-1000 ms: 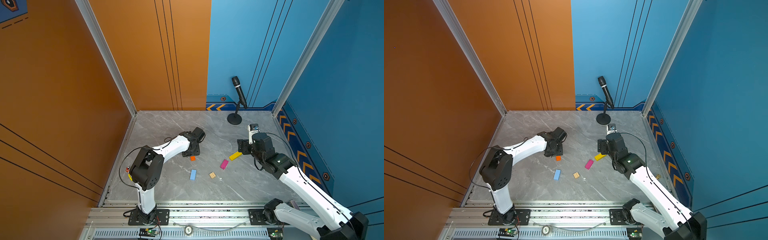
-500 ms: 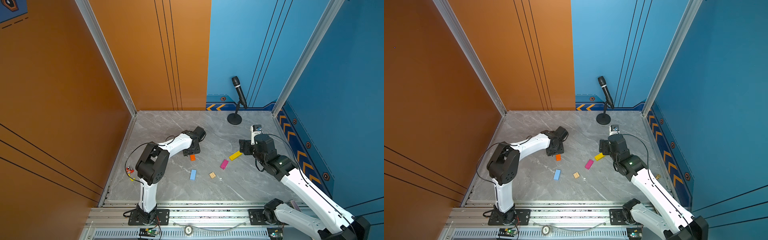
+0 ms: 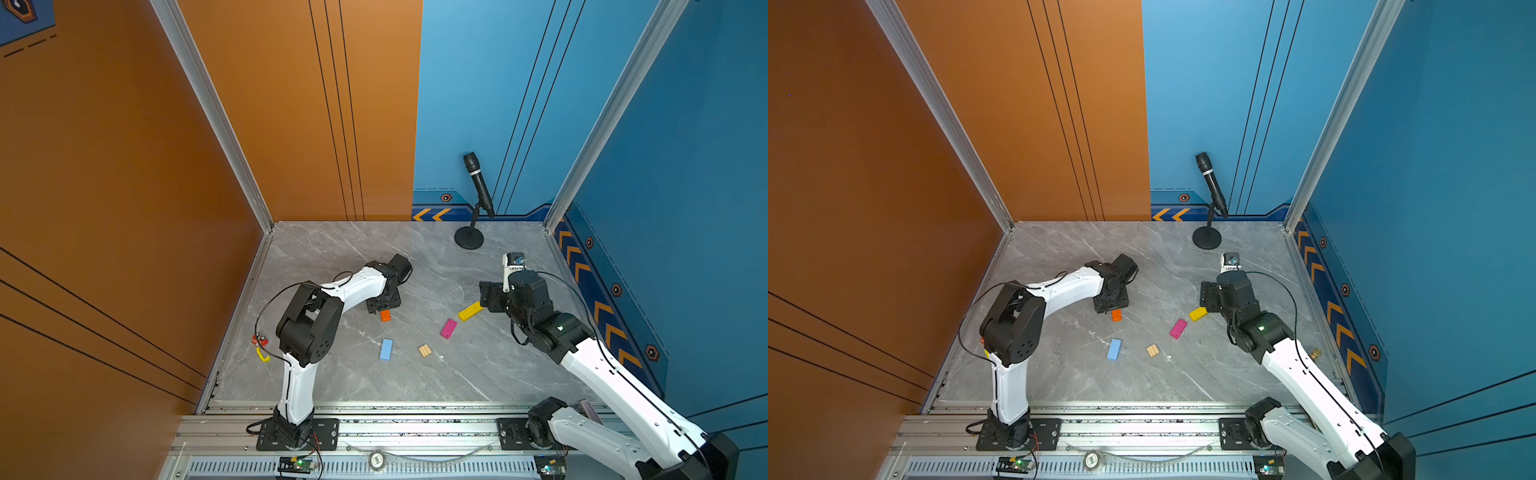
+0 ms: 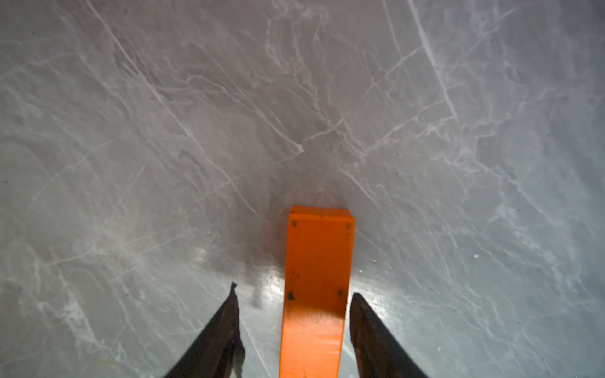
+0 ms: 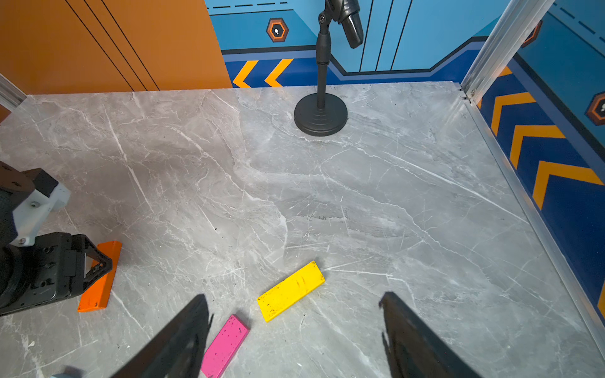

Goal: Assemble the letter v with building blocks
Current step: Move the building block to the center of the board.

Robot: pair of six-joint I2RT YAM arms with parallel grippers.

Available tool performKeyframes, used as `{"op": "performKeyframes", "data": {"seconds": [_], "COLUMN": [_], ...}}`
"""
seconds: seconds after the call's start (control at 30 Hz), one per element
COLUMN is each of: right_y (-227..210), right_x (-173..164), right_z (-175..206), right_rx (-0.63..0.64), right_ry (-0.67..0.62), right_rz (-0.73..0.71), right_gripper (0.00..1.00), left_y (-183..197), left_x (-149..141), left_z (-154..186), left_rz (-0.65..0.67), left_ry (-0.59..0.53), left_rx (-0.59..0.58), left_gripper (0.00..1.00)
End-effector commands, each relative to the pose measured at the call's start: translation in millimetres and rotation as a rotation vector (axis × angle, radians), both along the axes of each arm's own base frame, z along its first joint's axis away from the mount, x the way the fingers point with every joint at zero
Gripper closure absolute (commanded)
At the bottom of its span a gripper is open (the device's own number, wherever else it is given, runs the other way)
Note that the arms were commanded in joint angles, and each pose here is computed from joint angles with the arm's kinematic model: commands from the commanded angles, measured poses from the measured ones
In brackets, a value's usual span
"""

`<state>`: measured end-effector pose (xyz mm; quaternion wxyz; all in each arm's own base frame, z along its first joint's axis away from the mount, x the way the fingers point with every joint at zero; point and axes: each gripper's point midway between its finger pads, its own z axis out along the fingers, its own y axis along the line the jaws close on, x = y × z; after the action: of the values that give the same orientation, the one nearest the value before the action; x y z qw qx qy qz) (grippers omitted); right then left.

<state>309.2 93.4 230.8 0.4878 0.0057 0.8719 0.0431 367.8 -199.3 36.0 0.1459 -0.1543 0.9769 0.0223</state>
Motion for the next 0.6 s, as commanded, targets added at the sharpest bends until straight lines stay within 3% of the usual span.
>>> {"op": "performKeyframes", "data": {"seconds": [0.0,0.33,0.57], "right_y": [-3,-13,-18], "right_x": [-4,-9,-11], "right_z": [-1,-3,-4], "right_rx": [0.028,0.041,0.049], "right_ry": [-0.004,-0.012,-0.016], "right_rz": [-0.016,-0.049,-0.066], "right_gripper": [0.17,0.16,0.16], "left_y": [7,6,10], "left_x": [4,3,2], "left_z": [-2,-14,-18], "left_rz": [0.031,0.051,0.087], "left_ry": [0.007,0.044,0.055], "left_rx": [0.027,0.008,0.001], "left_gripper": [0.45,0.47,0.6]}}
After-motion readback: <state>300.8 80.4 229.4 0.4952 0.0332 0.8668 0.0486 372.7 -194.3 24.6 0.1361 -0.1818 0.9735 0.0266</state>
